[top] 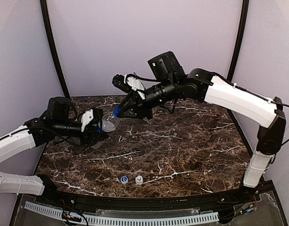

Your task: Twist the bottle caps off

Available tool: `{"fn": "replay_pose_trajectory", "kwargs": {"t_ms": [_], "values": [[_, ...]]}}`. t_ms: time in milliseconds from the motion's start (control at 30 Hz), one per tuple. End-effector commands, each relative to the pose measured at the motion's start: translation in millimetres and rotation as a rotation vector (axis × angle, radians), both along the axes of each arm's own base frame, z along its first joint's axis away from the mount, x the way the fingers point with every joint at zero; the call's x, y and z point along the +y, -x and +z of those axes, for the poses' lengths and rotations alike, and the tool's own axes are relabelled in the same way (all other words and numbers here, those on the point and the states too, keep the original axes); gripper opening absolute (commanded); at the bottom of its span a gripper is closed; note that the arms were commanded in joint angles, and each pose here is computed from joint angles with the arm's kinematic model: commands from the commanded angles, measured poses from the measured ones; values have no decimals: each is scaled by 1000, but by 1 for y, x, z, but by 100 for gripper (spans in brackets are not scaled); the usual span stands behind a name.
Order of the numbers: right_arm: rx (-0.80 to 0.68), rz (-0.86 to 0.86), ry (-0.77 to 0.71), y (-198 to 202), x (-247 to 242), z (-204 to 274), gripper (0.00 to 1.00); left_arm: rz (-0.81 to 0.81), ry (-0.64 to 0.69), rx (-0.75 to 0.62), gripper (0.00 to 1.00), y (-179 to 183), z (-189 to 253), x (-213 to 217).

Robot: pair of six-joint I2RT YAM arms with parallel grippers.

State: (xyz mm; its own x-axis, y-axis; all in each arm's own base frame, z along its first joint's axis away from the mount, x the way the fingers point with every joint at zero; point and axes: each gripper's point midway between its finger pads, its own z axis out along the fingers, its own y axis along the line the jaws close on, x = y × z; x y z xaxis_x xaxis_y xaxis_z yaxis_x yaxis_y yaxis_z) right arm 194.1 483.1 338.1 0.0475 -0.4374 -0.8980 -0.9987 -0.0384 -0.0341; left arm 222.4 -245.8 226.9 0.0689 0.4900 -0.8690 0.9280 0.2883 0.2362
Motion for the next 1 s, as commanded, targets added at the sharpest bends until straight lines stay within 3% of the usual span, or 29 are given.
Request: {"fn": "replay_pose_trajectory", "kwargs": {"t_ms": [0,200,600,633,767,900,967], "values": [[-244,394,71,73,-6,-35,0,-333,144,165,36,64,30,-25],[-471,480,245,82,-16,-75,0,-375,113,223,36,74,20,-29],[-667,512,278,70,-22,-81,0,-385,86,216,34,75,11,-34],[-673,495,272,69,-21,-79,5,-370,86,212,34,72,11,-34],[-670,357,199,59,-17,-56,46,-284,80,164,32,55,11,-34],[-628,153,86,37,-20,-16,73,-152,53,69,30,27,10,-30],[-578,58,21,27,-27,4,95,-85,43,17,30,13,11,-27]]}}
